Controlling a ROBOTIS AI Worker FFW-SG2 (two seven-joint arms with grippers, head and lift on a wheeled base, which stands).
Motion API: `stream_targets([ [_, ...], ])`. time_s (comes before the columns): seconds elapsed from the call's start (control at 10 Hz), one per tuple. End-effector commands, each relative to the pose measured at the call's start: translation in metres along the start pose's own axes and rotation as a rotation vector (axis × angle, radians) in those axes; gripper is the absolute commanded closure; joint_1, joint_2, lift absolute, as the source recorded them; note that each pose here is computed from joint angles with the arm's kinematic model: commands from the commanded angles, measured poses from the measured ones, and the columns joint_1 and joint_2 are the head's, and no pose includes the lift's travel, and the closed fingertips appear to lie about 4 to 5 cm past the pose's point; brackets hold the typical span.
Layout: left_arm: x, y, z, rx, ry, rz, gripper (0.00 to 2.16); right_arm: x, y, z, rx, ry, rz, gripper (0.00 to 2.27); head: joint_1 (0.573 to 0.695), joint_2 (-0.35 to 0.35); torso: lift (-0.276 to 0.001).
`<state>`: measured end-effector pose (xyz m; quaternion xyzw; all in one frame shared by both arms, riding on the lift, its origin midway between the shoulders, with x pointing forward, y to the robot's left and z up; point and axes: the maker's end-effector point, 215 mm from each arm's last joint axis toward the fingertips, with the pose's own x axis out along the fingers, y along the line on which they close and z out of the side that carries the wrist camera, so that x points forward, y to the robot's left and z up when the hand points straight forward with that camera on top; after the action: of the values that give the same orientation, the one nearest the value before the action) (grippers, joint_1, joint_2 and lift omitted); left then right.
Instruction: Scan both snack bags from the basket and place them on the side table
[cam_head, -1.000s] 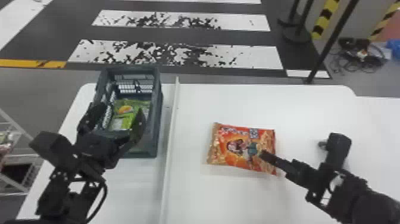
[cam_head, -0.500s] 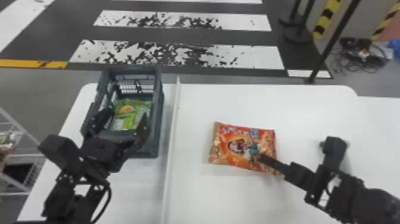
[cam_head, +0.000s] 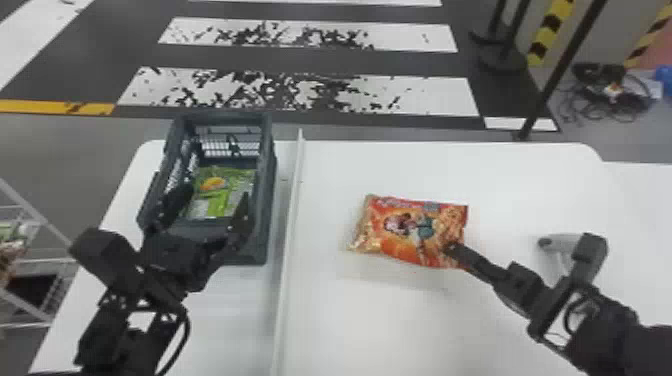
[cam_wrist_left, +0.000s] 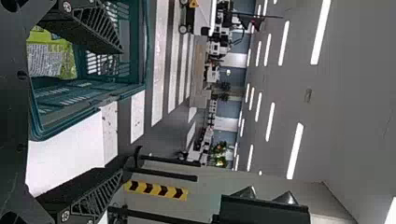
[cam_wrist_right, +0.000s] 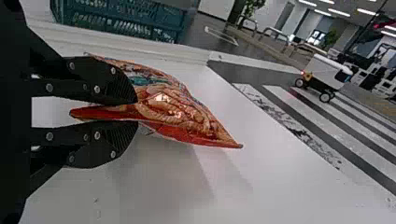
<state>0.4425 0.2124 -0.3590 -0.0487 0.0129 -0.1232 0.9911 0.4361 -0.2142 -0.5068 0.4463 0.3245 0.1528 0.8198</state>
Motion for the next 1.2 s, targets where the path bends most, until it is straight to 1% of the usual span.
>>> stream_targets([
  [0.0, -0.001, 0.001, -0.002, -0.004, 0.004, 0.001, 0.10, -0.013, 0.012, 0.018, 0.036, -0.028, 0.050, 2.26, 0.695, 0.002, -0.075],
  [0.1, -0.001, 0.001, -0.002, -0.004, 0.004, 0.001, 0.10, -0.023, 0.019, 0.035, 0.010, -0.051, 0.055, 2.26, 0.695, -0.008, -0.075],
  [0.2, -0.001, 0.001, -0.003, -0.009, 0.004, -0.001, 0.10, -0.033, 0.023, 0.054, -0.075, -0.079, 0.015, 2.26, 0.695, -0.021, -0.075],
  [0.3, -0.001, 0.001, -0.003, -0.012, 0.005, -0.001, 0.10, -0.042, 0.023, 0.074, -0.225, -0.097, -0.076, 2.26, 0.695, -0.037, -0.075],
  [0.5, -0.001, 0.000, -0.003, -0.016, 0.004, -0.004, 0.10, -0.053, 0.019, 0.106, -0.646, -0.113, -0.313, 2.25, 0.695, -0.071, -0.075],
  [0.6, -0.001, 0.000, -0.003, -0.016, 0.004, -0.004, 0.10, -0.052, 0.019, 0.114, -0.828, -0.107, -0.400, 2.25, 0.695, -0.094, -0.075],
  [0.7, -0.001, 0.000, -0.004, -0.016, 0.006, -0.004, 0.10, -0.052, 0.026, 0.118, -0.950, -0.110, -0.440, 2.26, 0.695, -0.109, -0.075],
  [0.9, -0.001, -0.003, -0.004, -0.019, 0.005, -0.011, 0.10, -0.054, 0.044, 0.128, -1.169, -0.137, -0.533, 2.26, 0.695, -0.113, -0.075],
  [1.1, 0.000, -0.008, -0.005, -0.022, 0.006, -0.017, 0.10, -0.054, 0.063, 0.136, -1.401, -0.195, -0.627, 2.26, 0.695, -0.113, -0.075],
])
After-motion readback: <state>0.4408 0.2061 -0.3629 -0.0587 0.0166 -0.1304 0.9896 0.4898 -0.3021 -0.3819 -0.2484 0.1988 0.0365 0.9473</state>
